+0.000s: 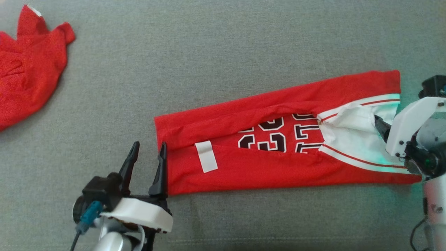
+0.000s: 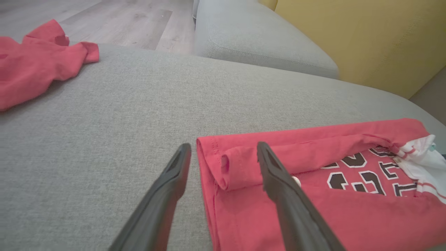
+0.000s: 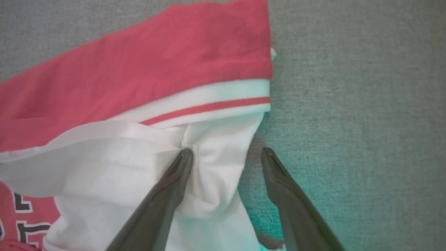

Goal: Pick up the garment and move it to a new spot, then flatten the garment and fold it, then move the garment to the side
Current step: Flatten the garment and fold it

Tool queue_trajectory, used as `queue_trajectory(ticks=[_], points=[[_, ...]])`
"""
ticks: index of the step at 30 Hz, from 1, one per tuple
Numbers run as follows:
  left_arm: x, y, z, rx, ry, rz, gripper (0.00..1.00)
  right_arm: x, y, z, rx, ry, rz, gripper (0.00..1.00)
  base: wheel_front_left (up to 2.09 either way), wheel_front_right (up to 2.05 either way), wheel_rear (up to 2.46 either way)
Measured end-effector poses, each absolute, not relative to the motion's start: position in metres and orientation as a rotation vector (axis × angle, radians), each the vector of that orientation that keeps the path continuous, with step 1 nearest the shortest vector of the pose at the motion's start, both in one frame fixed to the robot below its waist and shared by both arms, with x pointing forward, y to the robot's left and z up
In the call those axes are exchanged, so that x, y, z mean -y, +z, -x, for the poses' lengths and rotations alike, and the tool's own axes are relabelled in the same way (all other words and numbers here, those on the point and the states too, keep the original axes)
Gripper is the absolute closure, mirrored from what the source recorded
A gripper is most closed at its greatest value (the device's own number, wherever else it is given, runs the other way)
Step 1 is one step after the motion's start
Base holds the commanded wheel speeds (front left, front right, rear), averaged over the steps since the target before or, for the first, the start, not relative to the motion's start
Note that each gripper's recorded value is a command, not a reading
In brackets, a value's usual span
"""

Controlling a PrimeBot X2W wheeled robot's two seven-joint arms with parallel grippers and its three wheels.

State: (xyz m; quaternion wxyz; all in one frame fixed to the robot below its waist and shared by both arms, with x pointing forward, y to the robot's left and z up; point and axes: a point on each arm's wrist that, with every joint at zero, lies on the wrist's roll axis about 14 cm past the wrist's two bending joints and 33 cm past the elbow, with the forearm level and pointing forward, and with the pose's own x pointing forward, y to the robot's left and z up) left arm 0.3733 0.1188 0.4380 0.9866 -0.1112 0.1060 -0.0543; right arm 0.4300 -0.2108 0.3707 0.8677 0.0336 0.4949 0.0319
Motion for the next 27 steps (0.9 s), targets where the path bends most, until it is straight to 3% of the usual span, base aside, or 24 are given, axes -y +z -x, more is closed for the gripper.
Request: queue_trajectory(ticks=[15,17,18,27], points=[[-0.111,0.433,-0.354,-0.209,-0.071,0.251,0.00,0.203,0.365,-0.403,-1.114,0.155,-0.028,0.00,0.00,0.00,0.00],[-0.111,0.433,-0.355,-0.205,-0.074,0.250,0.00,0.203,0.363,-0.404,-1.106,0.153,-0.028,0.63,0.00,0.00,0.00],[-0.112,0.433,-0.356,-0.203,-0.069,0.252,0.00,0.203,0.363,-0.405,-1.100,0.152,-0.029,1.00,0.00,0.00,0.00],[-0.117,0.441,-0.358,-0.168,-0.061,0.246,0.00,0.224,0.365,-0.418,-1.003,0.061,-0.110,1.00,0.00,0.00,0.00]])
